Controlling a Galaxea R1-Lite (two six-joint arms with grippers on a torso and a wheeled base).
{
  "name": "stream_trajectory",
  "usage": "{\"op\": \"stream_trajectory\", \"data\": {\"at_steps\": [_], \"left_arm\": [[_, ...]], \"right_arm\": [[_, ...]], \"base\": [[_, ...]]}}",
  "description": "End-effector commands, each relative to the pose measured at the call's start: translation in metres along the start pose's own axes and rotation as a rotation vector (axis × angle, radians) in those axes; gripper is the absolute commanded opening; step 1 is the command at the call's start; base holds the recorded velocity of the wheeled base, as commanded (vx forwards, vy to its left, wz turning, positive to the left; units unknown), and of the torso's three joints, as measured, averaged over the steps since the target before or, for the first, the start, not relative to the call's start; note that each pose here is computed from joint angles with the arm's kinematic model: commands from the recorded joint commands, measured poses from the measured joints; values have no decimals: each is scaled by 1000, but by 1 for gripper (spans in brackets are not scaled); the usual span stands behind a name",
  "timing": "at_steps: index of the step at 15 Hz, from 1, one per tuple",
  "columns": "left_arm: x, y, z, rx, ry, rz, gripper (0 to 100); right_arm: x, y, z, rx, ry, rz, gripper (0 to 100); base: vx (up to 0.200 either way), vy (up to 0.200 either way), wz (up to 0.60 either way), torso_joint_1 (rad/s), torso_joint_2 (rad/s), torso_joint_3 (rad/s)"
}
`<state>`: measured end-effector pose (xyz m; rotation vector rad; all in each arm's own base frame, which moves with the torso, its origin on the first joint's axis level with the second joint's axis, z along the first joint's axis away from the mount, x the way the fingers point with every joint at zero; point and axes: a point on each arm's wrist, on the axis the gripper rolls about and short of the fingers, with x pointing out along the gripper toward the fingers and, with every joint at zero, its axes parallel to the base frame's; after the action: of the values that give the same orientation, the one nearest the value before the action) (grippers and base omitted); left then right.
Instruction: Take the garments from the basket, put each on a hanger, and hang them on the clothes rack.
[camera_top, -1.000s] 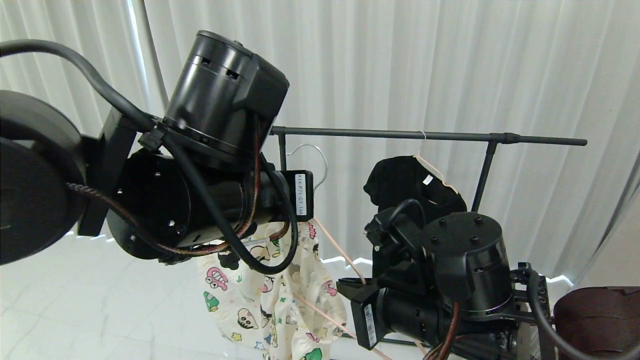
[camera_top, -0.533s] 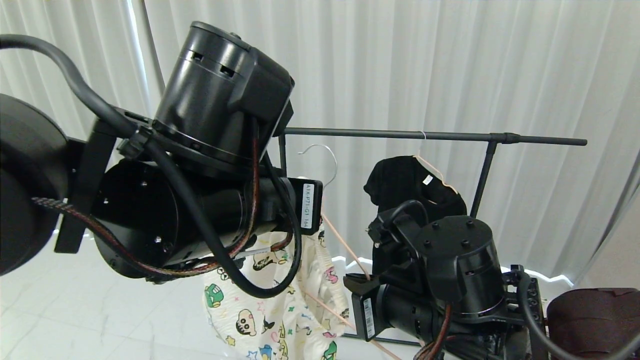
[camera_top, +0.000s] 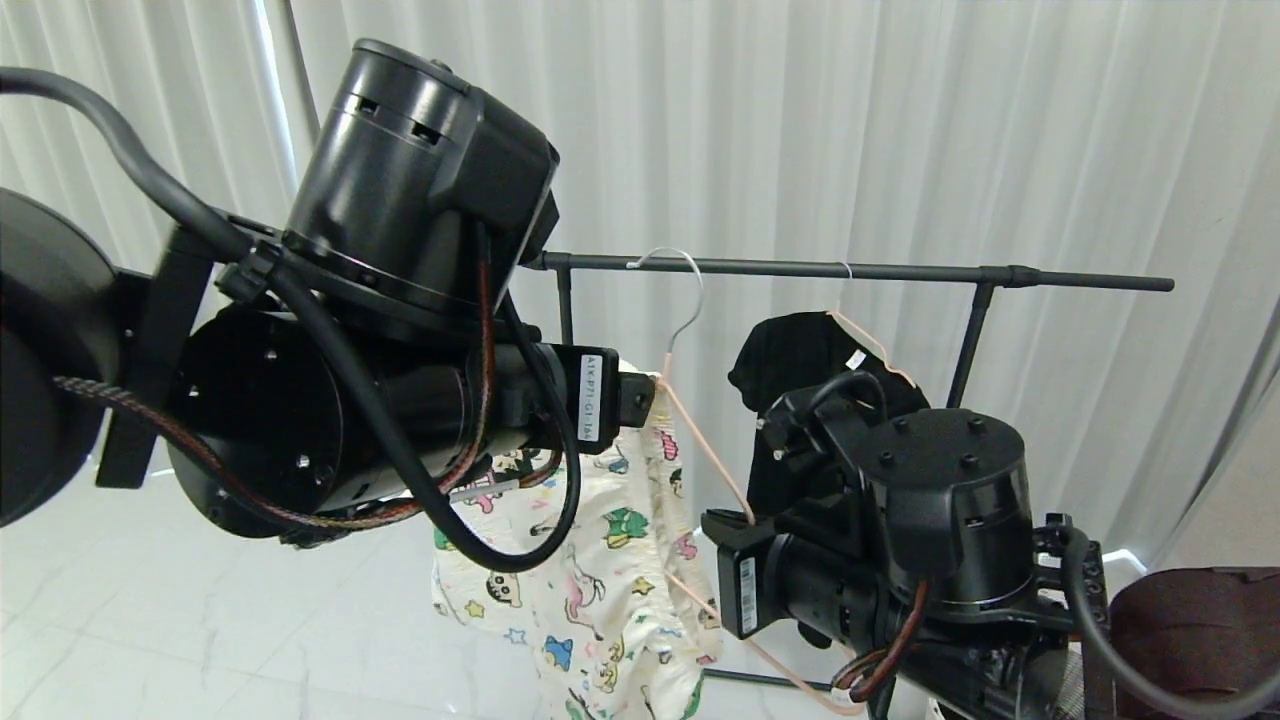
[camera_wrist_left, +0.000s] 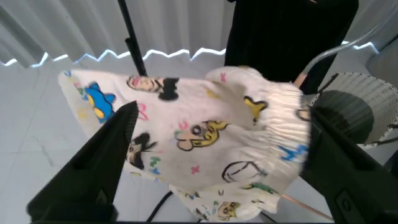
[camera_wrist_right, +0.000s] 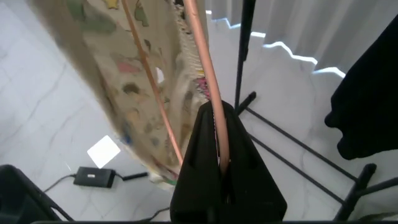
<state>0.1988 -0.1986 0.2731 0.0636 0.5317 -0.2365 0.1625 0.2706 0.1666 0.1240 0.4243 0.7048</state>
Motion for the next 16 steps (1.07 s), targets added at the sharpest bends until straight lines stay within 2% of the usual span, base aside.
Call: {"op": "stream_trajectory", "data": {"at_steps": [1,5,7,8,9,11,13,14,15,16], "left_arm": [[-1,1,-1,0,0,3,100],[-19,9,-11,29,-3,-19,100],[-28,22,-24,60,9,-10,100],[-29,30,-29,54,-2,4,100],[-32,37,-32,49,-45,6,100],[-32,49,-38,83,-74,9,100],[-51,68,-53,178,-112,-159,100],[-53,70,-55,193,-116,-184,100],[-63,79,-68,269,-129,-309,100],[-66,82,-78,321,-126,-379,100]], "right_arm": [[-1,-3,2,3,-11,-14,0],[-5,-15,13,15,-47,-55,0],[-16,-22,11,-24,-44,-66,0],[-23,-25,8,-44,-35,-66,0],[-34,-29,2,-63,-24,-58,0],[-47,-32,1,-66,-46,-14,0],[-70,-38,-9,-131,-47,82,0],[-72,-39,-11,-141,-41,93,0],[-80,-42,-18,-197,-19,141,0],[-84,-44,-23,-237,0,169,0]], "base": [[0,0,0,0,0,0],[0,0,0,0,0,0],[0,0,0,0,0,0],[0,0,0,0,0,0],[0,0,0,0,0,0],[0,0,0,0,0,0],[0,0,0,0,0,0],[0,0,0,0,0,0],[0,0,0,0,0,0],[0,0,0,0,0,0]]}}
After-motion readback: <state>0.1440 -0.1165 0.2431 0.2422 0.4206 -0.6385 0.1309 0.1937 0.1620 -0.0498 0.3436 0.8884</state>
